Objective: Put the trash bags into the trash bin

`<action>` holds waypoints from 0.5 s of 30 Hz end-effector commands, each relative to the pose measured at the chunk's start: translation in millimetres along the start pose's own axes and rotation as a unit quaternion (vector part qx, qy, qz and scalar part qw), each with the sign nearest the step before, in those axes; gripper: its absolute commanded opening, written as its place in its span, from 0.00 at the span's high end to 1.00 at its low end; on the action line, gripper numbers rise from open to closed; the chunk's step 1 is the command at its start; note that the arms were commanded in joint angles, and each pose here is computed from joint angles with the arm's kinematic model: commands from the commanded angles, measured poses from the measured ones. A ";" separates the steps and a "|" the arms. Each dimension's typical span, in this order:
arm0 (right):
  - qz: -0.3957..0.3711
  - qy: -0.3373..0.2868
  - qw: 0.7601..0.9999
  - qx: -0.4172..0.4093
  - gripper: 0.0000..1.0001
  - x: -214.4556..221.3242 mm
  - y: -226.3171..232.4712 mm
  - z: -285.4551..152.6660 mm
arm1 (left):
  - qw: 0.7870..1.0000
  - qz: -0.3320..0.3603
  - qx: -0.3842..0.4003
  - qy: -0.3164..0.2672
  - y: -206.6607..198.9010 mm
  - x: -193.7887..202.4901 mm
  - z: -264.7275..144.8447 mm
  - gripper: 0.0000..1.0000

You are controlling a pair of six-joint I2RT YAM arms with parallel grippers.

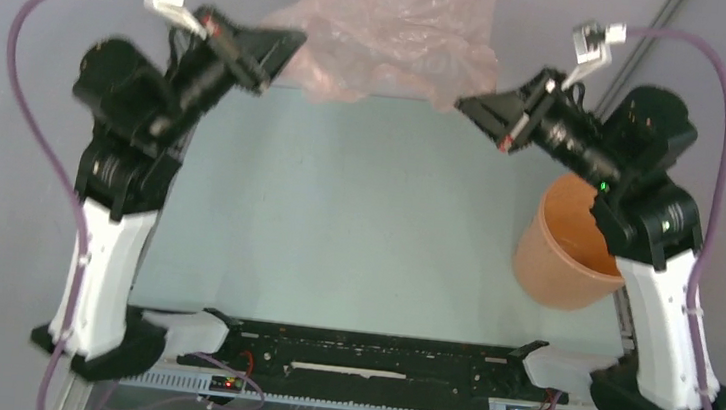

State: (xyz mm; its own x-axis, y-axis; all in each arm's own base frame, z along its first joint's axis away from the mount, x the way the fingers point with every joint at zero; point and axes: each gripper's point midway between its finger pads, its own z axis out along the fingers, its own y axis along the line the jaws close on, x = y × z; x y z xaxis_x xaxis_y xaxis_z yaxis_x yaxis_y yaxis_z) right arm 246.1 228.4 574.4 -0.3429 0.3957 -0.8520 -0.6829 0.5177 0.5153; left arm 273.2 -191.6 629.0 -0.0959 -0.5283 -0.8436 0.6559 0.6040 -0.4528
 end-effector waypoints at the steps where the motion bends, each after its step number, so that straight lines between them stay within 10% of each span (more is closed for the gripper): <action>1: 0.037 0.006 0.999 0.023 1.00 52.8 -31.8 -19.3 | 0.997 -0.012 -0.069 0.012 48.4 61.8 -41.5 0.98; 9: 0.156 0.287 0.926 0.188 1.00 280.4 -158.4 -53.6 | 0.915 -0.150 -0.252 0.279 170.6 316.7 -136.4 1.00; 15: 0.157 0.289 0.929 0.168 1.00 276.4 -144.6 -62.0 | 0.939 -0.168 -0.207 0.216 147.9 282.3 -119.7 1.00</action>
State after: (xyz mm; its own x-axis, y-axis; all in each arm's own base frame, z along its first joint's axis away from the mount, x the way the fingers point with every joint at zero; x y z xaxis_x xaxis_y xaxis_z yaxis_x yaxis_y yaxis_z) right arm 214.6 210.4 192.5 -0.9189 0.1256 -0.3739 -0.1415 0.7799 0.6097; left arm 239.4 -167.5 190.8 -0.7547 -0.3838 -0.5320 0.0221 0.7956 -0.6054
